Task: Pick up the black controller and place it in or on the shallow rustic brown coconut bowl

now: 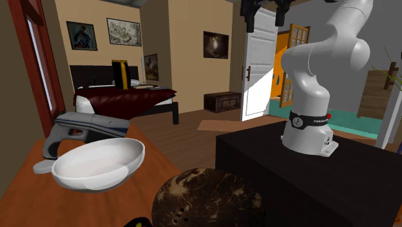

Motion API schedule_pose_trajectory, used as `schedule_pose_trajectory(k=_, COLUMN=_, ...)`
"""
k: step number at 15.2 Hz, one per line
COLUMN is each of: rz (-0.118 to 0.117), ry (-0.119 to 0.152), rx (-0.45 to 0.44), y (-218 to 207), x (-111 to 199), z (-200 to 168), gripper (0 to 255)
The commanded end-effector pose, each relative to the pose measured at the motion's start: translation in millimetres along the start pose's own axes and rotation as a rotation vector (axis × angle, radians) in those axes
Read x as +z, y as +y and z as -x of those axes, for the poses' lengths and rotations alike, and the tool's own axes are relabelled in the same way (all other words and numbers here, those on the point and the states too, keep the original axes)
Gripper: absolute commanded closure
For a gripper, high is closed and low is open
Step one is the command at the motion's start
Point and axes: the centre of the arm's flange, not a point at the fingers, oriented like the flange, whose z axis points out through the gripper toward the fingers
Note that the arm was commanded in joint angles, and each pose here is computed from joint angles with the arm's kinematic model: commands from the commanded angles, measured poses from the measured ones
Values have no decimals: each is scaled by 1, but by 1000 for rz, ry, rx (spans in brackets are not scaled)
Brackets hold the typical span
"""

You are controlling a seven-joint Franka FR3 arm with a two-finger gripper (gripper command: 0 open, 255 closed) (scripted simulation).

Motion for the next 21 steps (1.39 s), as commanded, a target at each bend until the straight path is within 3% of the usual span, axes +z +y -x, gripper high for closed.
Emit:
schedule_pose_trajectory(k=1, rz=0, ry=0, rx=0, y=0, x=0, z=0, gripper=0)
schedule_pose_trajectory(k=21, rz=34, ry=0, rx=35, y=-83, x=138, z=-211, gripper=0)
